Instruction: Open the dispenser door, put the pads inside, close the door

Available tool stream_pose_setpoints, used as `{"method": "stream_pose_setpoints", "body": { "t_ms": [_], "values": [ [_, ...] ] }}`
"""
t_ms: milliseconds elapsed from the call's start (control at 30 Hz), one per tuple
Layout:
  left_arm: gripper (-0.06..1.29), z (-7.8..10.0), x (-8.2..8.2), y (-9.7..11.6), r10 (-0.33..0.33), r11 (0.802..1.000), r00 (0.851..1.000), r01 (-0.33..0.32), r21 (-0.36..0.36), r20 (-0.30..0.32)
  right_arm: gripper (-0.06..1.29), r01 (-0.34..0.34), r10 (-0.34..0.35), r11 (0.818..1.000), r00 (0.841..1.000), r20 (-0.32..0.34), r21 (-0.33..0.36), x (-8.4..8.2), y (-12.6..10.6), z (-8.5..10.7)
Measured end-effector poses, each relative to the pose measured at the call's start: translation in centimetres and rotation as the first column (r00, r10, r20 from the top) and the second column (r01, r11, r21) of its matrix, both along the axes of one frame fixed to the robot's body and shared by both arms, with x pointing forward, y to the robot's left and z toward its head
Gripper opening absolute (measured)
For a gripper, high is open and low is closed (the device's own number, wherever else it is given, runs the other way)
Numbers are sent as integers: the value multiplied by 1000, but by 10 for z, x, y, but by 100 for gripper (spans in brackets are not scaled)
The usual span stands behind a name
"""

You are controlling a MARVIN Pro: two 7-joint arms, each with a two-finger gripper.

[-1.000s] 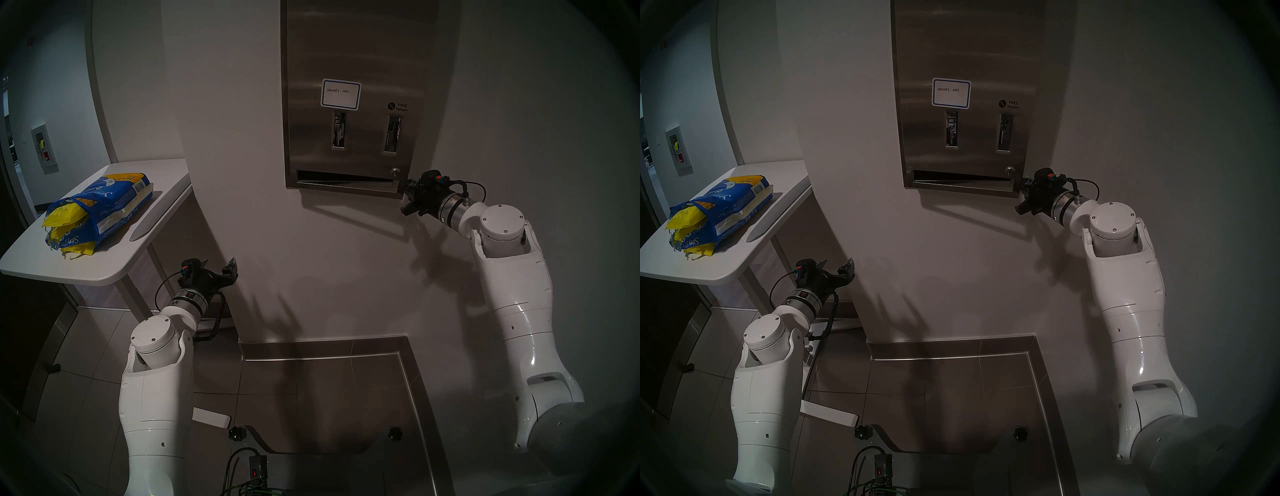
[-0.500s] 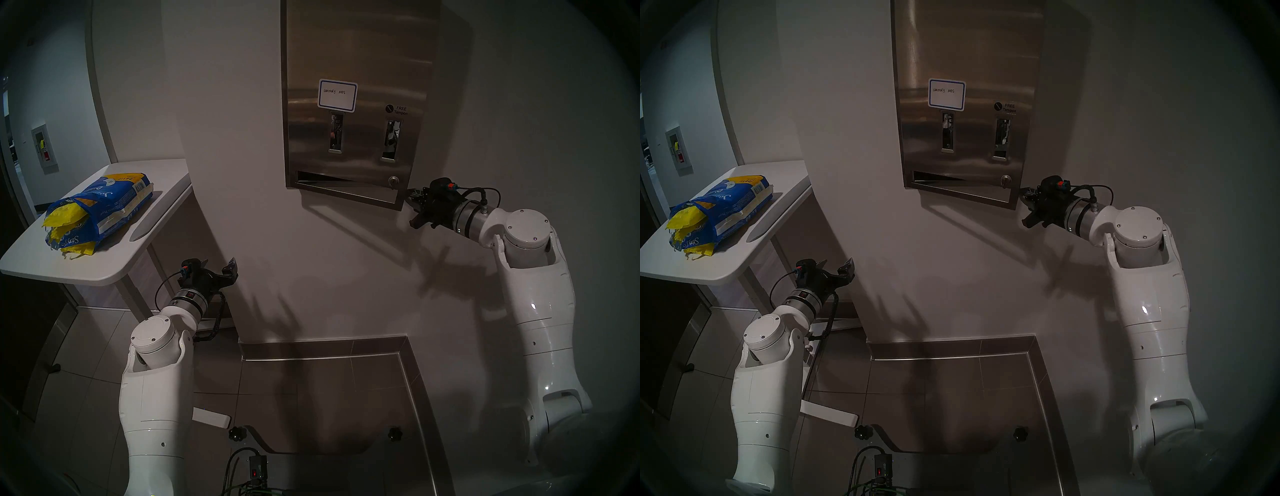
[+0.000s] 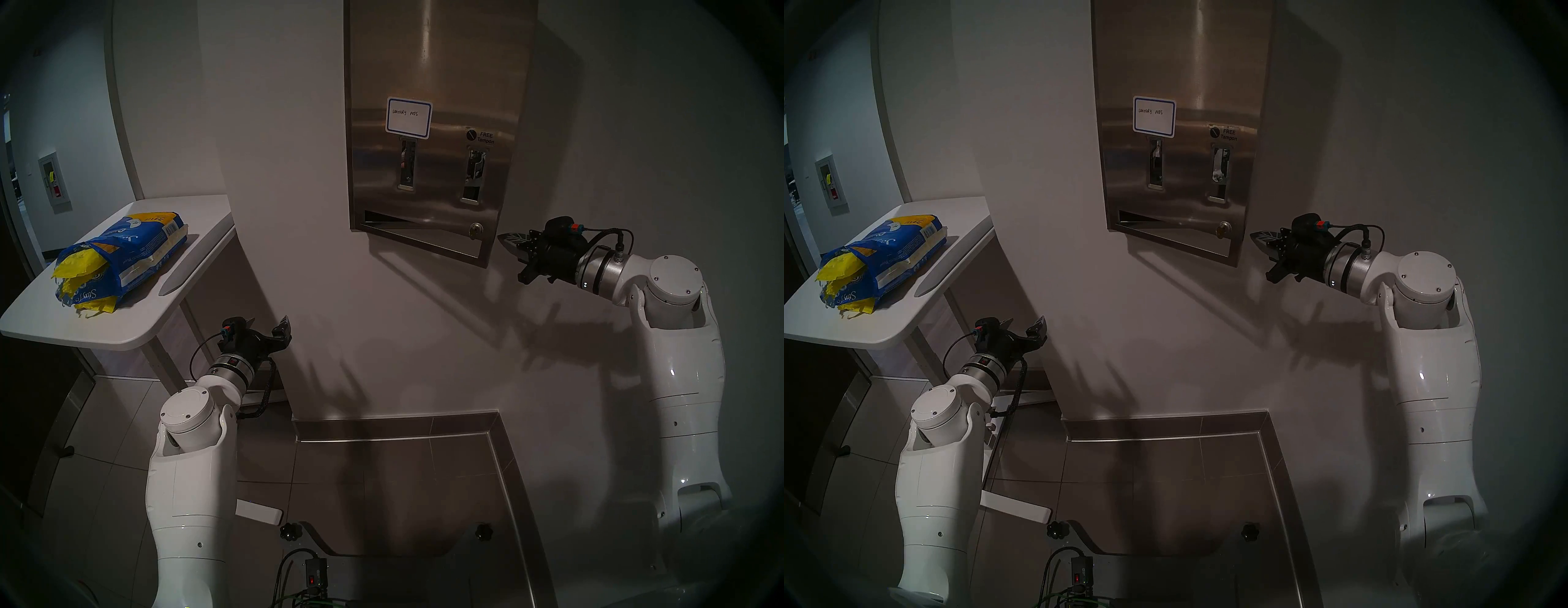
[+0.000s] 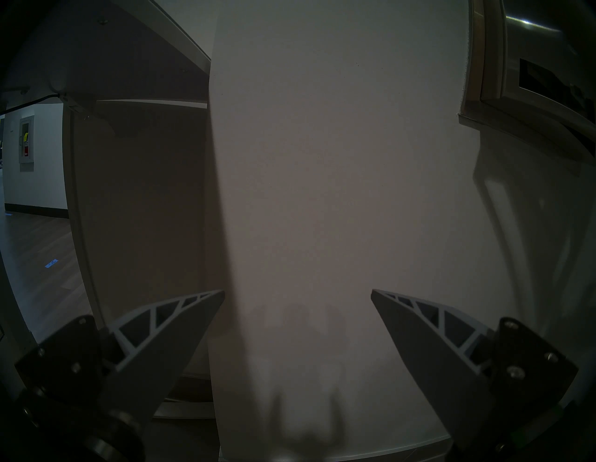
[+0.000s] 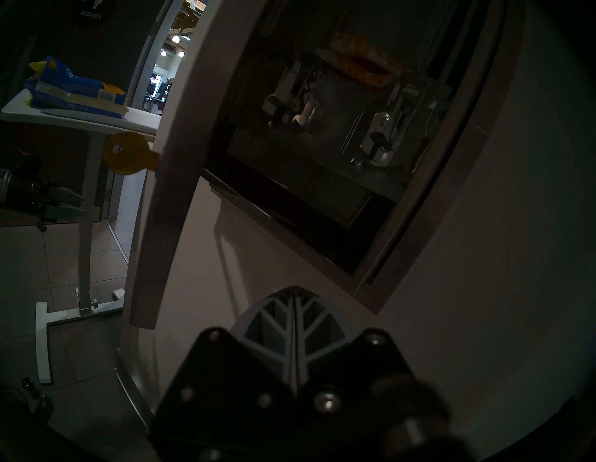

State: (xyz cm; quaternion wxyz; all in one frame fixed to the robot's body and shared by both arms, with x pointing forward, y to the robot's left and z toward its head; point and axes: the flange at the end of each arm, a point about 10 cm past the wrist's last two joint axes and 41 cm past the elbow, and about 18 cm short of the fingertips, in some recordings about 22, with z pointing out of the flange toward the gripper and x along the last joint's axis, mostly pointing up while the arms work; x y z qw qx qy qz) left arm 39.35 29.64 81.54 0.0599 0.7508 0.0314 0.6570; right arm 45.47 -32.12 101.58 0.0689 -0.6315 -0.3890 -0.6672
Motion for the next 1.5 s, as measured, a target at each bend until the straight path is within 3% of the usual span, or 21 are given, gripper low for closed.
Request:
{"method": "stream_pose_setpoints", "body": {
  "t_ms": [333, 500, 867, 1500],
  "values": [
    [123, 0, 0, 0, 0, 1000, 1000, 0, 0, 0, -4, 24, -25, 998, 1000, 9, 64, 19, -10, 6],
    [124, 0, 0, 0, 0, 1000, 1000, 0, 0, 0, -4, -25, 24, 997, 1000, 13, 76, 24, -1, 14],
    [123, 0, 0, 0, 0, 1000, 1000, 0, 0, 0, -4, -108, 109, 990, 994, 2, 90, 24, 19, 30],
    [123, 0, 0, 0, 0, 1000, 1000, 0, 0, 0, -4, -154, 170, 974, 982, -81, 169, 22, 18, 70]
  ]
}}
